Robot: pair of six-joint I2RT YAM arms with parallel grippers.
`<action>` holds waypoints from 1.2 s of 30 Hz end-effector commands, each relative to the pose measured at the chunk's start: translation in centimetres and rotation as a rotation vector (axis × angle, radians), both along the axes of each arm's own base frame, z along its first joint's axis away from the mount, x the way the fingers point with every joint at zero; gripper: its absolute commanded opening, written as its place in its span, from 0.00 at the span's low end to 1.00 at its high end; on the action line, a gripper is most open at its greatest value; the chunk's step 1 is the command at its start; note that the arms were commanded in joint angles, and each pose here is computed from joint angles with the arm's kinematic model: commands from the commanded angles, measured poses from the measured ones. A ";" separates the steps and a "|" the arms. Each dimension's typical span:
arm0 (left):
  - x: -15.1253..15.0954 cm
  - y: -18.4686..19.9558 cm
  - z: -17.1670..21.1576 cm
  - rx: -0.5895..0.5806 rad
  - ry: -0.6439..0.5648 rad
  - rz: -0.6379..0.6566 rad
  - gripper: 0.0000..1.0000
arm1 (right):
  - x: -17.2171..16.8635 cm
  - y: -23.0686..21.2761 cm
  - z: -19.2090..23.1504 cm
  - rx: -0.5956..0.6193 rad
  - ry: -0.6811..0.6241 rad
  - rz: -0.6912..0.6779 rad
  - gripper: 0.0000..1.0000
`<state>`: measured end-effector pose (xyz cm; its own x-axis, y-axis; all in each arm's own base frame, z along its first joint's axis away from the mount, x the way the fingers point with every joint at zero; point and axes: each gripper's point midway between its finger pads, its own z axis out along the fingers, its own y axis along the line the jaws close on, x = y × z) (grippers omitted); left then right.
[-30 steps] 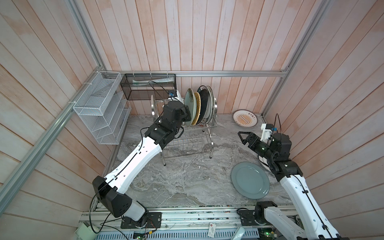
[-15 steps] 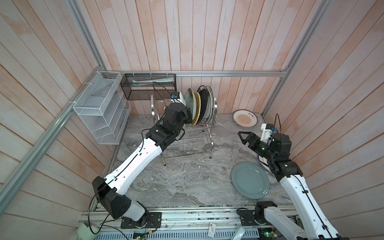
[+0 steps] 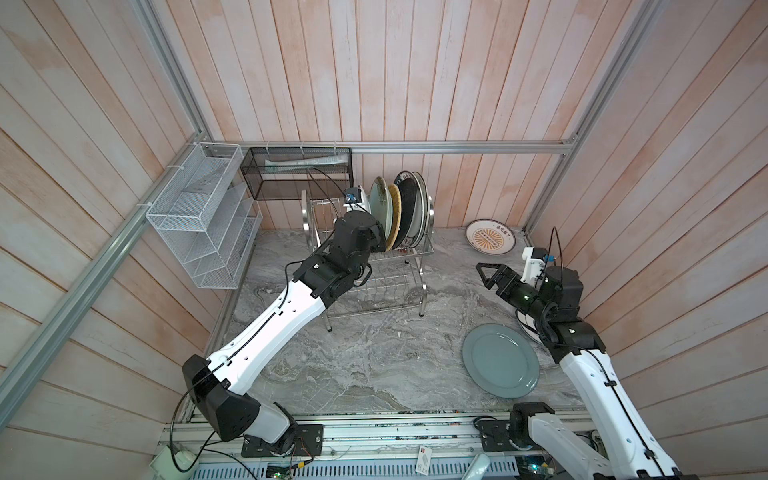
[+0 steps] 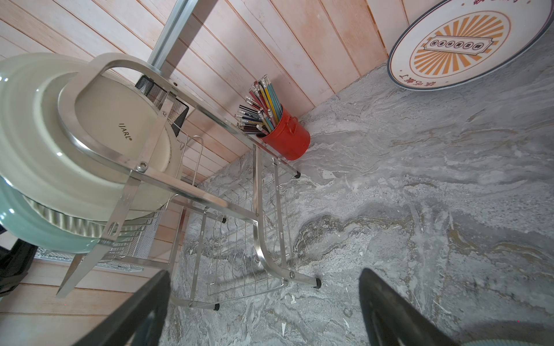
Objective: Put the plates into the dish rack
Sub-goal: 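Lower the sunburst plate into the rack's front slots with the left gripper, then open the left gripper and draw it back from the rack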
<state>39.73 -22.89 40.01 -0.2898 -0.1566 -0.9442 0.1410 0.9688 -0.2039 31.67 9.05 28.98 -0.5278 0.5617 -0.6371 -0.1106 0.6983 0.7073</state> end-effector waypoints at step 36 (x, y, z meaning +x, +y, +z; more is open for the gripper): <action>-18.8 4.2 7.0 -0.059 -0.322 -0.663 1.00 | 11.5 -11.9 -9.7 0.248 0.137 -0.358 0.94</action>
